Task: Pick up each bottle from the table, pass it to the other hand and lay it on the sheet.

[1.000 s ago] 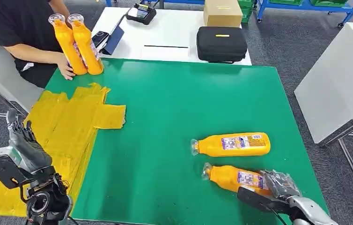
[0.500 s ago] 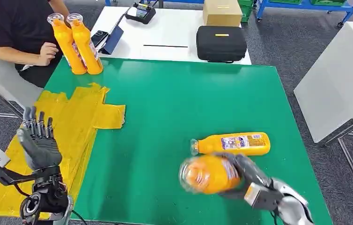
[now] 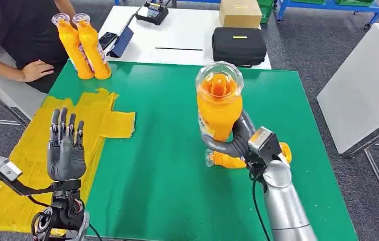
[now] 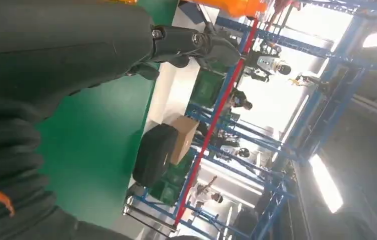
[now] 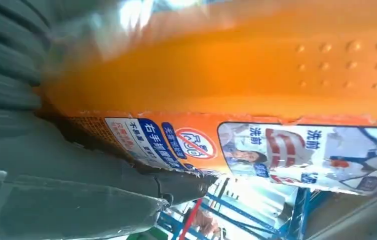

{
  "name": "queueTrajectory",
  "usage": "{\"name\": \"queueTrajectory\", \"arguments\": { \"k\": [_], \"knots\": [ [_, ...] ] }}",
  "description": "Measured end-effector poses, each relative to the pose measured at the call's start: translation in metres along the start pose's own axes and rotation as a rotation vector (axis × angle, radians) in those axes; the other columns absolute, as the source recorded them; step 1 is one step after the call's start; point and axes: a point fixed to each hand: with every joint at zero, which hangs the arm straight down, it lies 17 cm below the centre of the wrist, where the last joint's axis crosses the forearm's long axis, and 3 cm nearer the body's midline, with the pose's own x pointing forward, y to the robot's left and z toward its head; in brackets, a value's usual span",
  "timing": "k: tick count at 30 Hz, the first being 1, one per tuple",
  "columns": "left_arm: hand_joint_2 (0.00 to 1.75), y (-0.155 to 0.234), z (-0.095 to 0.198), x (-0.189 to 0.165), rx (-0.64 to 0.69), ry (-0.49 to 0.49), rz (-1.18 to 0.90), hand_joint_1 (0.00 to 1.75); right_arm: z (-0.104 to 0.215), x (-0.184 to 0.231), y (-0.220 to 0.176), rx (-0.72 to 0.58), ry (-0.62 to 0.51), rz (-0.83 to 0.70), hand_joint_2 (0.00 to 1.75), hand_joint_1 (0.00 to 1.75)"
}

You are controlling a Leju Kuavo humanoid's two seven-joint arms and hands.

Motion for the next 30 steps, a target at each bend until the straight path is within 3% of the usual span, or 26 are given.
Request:
{"name": "queueTrajectory", "arguments": {
  "k": [11, 13, 15, 17, 24, 30],
  "knots": [
    [1.75, -0.006, 0.000, -0.001, -0.020, 0.002, 0.023, 0.00, -0.008, -0.016, 0.004, -0.022, 0.048, -0.006, 1.75, 1.75],
    [1.75, -0.015, 0.000, -0.001, -0.046, 0.005, 0.038, 0.00, -0.011, -0.044, -0.002, -0.076, 0.153, 0.133, 1.75, 1.75],
    [1.75, -0.024, 0.001, -0.004, -0.073, 0.011, 0.045, 0.00, -0.013, -0.079, -0.002, -0.122, 0.301, 0.441, 1.75, 1.75],
    [1.75, -0.034, 0.002, -0.006, -0.099, 0.020, 0.047, 0.00, -0.021, -0.088, 0.026, -0.080, 0.321, 0.576, 1.75, 1.75],
    [1.75, -0.071, -0.003, -0.018, -0.198, 0.070, 0.034, 0.00, -0.019, -0.115, 0.141, 0.204, 0.426, 0.726, 1.75, 1.75],
    [1.75, -0.086, -0.004, -0.022, -0.235, 0.082, 0.044, 0.00, -0.012, -0.121, 0.176, 0.282, 0.452, 0.723, 1.75, 1.75]
  ]
}}
